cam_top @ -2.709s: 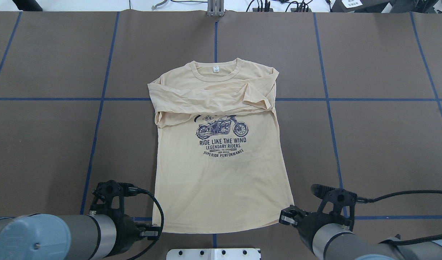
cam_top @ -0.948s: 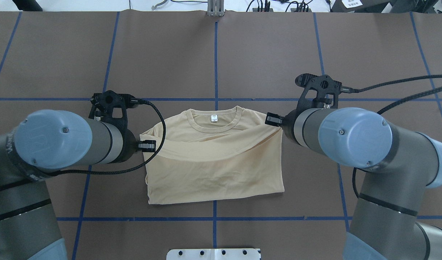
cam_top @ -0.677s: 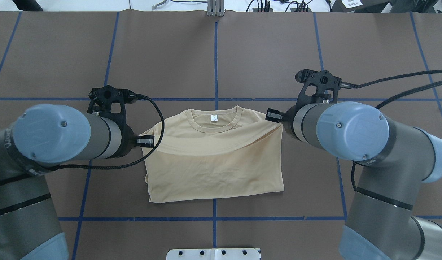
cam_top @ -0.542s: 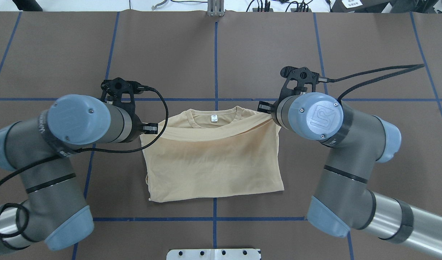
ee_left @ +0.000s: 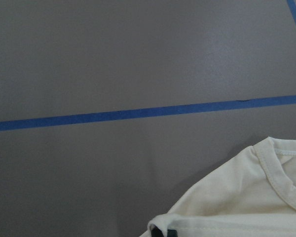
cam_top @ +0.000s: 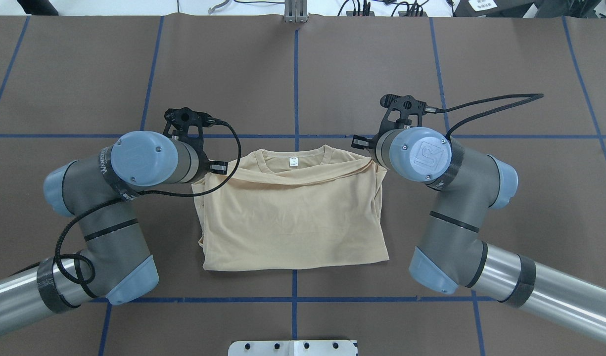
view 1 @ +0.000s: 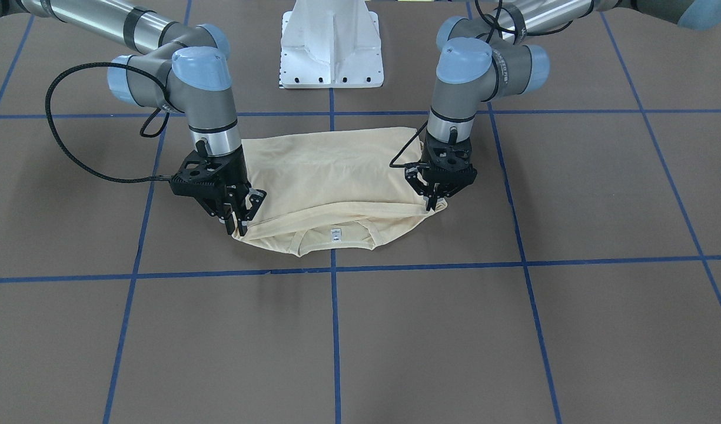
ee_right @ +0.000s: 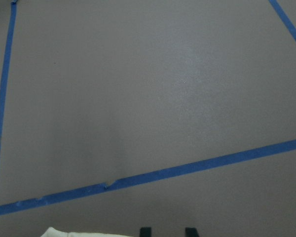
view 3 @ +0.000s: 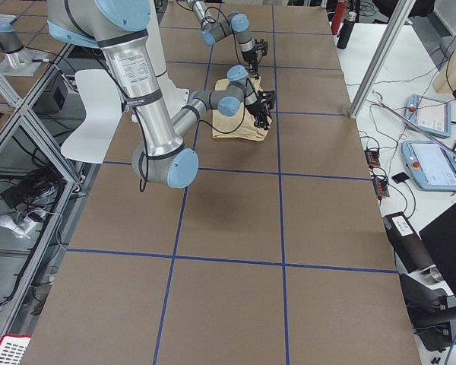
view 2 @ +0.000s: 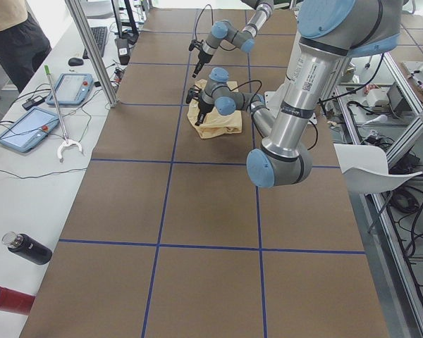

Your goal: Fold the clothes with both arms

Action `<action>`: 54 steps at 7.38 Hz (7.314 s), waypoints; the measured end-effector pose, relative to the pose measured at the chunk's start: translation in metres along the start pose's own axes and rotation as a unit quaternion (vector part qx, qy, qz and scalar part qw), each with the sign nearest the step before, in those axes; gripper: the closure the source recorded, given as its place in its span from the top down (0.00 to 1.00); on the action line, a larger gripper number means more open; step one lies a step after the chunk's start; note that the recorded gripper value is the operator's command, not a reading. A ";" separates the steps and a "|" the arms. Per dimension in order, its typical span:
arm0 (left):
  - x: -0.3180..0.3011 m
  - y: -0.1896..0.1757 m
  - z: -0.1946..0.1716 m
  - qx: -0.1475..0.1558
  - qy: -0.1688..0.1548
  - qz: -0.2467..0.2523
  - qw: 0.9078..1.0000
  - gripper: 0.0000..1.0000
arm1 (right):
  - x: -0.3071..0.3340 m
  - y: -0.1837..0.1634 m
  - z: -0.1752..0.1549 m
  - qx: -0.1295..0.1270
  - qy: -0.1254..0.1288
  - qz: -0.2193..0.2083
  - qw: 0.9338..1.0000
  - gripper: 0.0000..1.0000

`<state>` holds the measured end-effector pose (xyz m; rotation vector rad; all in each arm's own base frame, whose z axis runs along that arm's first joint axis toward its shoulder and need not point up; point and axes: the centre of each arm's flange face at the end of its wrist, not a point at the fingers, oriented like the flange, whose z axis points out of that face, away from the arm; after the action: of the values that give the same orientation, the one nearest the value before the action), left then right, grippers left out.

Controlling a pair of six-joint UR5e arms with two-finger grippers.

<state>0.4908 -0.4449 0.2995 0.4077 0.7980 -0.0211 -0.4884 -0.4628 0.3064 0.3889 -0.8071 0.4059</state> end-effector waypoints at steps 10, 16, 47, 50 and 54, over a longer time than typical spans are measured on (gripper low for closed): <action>0.019 0.141 -0.037 -0.061 0.096 -0.050 0.992 0.69 | 0.054 -0.036 -0.044 -0.044 -0.030 -0.060 0.997 1.00; 0.018 0.174 -0.027 -0.076 0.086 -0.048 0.992 0.00 | 0.053 -0.036 -0.045 -0.042 -0.031 -0.059 0.997 1.00; -0.181 -0.172 0.030 0.099 0.022 0.148 0.984 1.00 | -0.213 0.079 0.021 -0.026 0.033 0.038 0.998 0.44; -0.181 -0.172 0.030 0.098 0.022 0.148 0.984 1.00 | -0.229 0.085 0.028 -0.027 0.041 0.035 0.998 0.44; -0.181 -0.172 0.030 0.099 0.022 0.148 0.984 1.00 | -0.228 0.092 0.030 -0.031 0.044 0.020 0.998 0.44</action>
<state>0.3554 -0.6385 0.3852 0.7136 0.7753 0.1882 -0.6941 -0.4435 0.1692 0.2964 -0.7400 0.4315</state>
